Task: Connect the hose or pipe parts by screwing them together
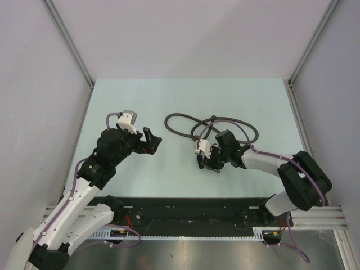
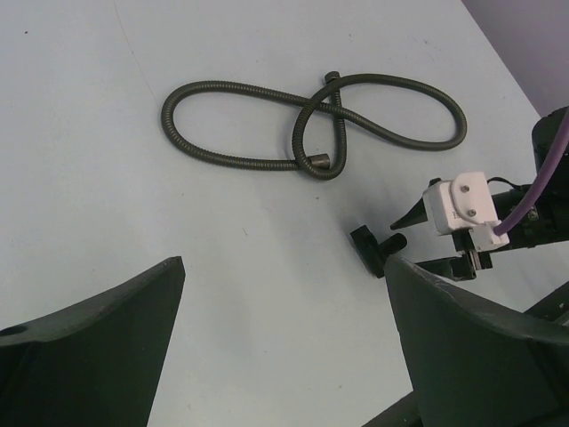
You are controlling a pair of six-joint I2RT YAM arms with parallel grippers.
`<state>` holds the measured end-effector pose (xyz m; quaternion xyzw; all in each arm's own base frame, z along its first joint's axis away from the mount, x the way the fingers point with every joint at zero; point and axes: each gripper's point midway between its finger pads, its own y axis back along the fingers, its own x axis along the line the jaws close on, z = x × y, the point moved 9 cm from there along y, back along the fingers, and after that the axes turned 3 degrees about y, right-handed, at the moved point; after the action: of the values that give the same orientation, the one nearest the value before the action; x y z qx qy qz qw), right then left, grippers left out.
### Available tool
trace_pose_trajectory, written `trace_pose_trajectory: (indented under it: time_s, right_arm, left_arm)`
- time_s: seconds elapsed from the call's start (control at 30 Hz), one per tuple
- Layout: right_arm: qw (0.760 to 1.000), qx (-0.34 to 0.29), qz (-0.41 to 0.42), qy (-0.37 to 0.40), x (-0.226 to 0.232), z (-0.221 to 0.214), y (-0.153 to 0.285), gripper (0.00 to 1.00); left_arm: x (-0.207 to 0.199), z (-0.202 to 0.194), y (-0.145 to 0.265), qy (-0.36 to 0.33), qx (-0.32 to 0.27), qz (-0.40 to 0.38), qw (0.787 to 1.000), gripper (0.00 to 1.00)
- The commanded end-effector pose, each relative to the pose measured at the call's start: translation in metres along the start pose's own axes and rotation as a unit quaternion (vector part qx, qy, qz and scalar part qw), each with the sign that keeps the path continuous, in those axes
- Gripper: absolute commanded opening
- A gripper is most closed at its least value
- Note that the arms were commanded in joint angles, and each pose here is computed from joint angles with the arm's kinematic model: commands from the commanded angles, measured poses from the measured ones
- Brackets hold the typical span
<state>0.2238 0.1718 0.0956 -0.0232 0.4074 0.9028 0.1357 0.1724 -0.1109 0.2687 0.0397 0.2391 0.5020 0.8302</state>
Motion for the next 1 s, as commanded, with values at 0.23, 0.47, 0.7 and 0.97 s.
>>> trace_pose_trajectory:
  time_s: [0.23, 0.47, 0.7, 0.97]
  right_arm:
    - [0.999, 0.029, 0.013, 0.020, -0.007, 0.004, -0.013, 0.34]
    - [0.998, -0.039, -0.027, 0.035, -0.014, 0.039, 0.001, 0.07]
    - [0.989, -0.129, -0.034, 0.068, 0.003, 0.085, 0.022, 0.00]
    - [0.965, -0.240, -0.033, 0.099, 0.023, 0.132, 0.049, 0.00]
  left_arm:
    - [0.001, 0.008, 0.004, 0.007, -0.023, 0.015, 1.000, 0.98]
    - [-0.003, 0.006, 0.001, 0.002, 0.007, -0.007, 1.000, 0.92]
    - [-0.010, -0.007, -0.014, 0.045, 0.079, -0.053, 0.994, 0.90]
    - [-0.029, -0.021, -0.035, 0.117, 0.192, -0.180, 0.958, 0.77]
